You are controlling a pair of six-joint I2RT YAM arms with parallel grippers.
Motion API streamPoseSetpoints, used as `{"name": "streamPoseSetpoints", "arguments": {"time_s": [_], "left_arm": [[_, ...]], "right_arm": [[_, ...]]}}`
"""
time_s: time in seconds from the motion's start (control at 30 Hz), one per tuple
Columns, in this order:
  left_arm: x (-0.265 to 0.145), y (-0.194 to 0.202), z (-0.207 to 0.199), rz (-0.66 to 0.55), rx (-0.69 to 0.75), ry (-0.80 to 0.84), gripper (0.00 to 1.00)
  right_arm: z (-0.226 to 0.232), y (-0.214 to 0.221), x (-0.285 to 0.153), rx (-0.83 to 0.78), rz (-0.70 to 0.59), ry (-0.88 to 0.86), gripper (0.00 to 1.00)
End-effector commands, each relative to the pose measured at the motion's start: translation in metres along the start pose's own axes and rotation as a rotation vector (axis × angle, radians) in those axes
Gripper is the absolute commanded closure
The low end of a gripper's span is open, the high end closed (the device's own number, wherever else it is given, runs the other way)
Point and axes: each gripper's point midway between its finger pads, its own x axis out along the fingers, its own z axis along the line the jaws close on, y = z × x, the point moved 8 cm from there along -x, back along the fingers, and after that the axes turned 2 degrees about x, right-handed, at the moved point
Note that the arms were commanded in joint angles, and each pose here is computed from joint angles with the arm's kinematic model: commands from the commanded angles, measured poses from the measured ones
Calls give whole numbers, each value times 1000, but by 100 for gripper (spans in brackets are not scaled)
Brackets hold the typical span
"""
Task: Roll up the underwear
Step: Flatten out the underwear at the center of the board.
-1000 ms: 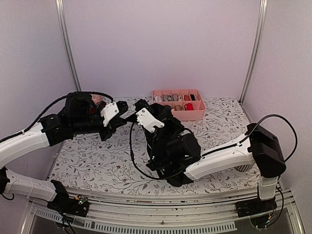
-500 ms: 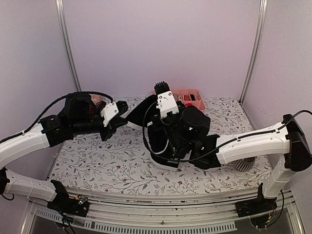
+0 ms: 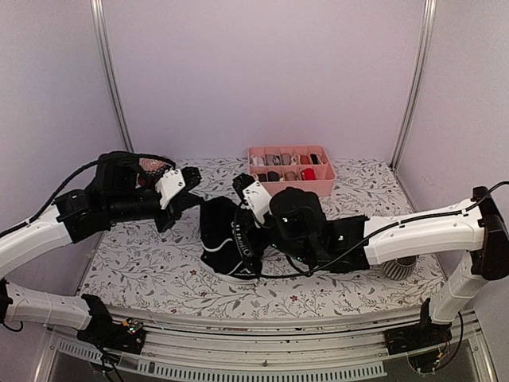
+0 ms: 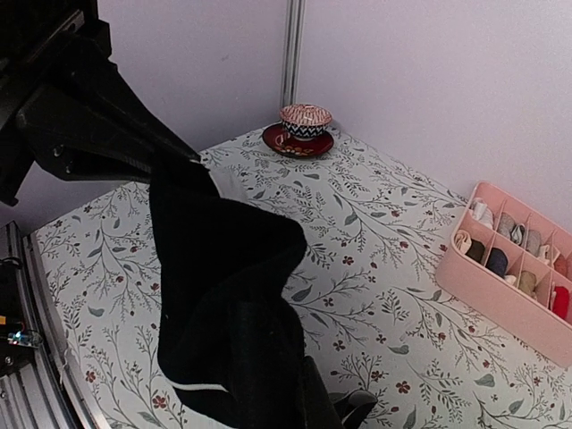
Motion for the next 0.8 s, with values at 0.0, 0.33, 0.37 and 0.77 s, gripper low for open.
{"name": "streamPoseSetpoints", "arguments": {"time_s": [0.0,0.33,0.37,0.77], "left_arm": [[-15,1,4,23,9,-38,100],[-53,-12,-8,-66,54,66,100],[-58,-15,-10,-81,56,80,100],[-66,-28,-7,-108,32,60,100]], "right_arm": [[-2,-9,-24,62,60,-100,99],[10,-26,-57,104,177,-349,99],[11,-29,-60,109,181,-371,99],[-3,-6,-36,100,214,-414,89]]}}
